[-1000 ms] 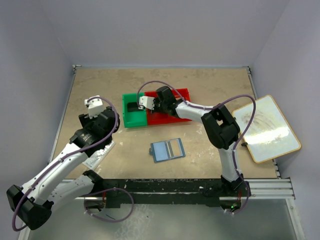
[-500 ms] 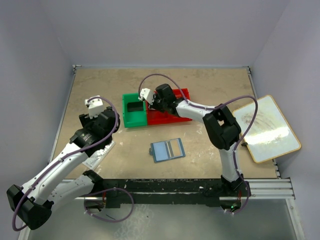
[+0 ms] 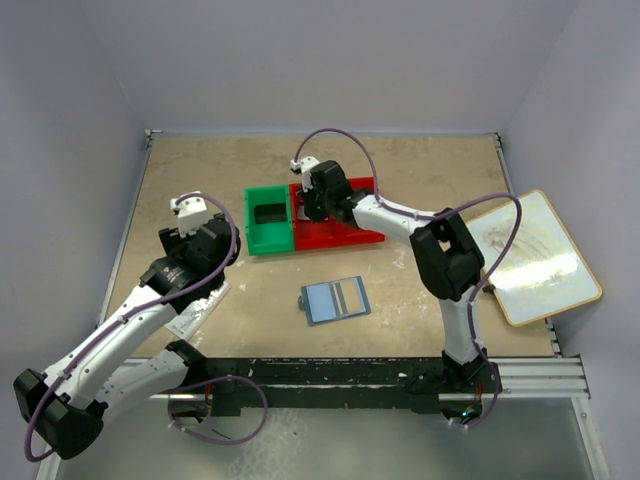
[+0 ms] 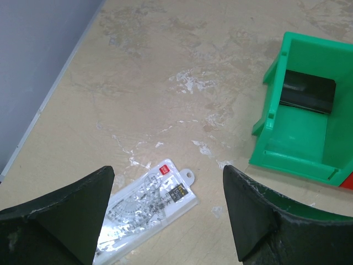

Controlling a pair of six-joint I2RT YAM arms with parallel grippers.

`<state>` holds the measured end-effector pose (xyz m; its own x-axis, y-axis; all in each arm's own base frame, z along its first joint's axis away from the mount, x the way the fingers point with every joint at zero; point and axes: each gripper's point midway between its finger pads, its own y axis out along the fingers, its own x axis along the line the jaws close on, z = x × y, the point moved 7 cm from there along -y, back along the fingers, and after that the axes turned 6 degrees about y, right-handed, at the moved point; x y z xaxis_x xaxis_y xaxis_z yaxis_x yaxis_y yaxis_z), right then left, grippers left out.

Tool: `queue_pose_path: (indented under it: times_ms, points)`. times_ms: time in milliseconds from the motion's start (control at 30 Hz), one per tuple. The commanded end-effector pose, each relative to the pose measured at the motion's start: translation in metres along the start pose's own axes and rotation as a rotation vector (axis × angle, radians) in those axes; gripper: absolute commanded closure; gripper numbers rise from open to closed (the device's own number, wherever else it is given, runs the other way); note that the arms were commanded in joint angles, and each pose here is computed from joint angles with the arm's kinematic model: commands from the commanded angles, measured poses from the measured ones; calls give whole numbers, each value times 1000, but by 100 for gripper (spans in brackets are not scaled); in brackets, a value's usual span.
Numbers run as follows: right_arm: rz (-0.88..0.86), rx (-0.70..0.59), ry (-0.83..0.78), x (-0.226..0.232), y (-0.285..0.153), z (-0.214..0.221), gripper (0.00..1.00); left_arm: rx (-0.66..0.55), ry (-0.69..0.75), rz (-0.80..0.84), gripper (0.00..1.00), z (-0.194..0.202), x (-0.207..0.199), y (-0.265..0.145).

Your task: Take the credit cards out of the card holder

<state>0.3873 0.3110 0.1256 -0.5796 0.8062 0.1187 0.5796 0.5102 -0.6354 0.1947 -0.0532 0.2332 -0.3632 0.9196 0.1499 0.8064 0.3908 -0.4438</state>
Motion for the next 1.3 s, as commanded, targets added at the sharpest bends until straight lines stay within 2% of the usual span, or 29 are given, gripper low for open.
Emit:
queue_pose_path:
  times_ms: [0,467,700,1067,1267]
  points:
    - [37,45,93,0,2,6,100,-17,-19,1,23,-8,-1,-1]
    - [64,95,68,-2,27,25,100,-18,-20,15,23,-8,0,-2]
    - [234,72,85,-19,33,31,100,-18,-19,22,23,-8,-1,-2]
    - [310,67,92,-25,41,34,100,-13,-14,22,23,-7,-2,-1]
    - [371,20,139,-23,45,28,100,-10,-12,23,23,-7,-2,-1]
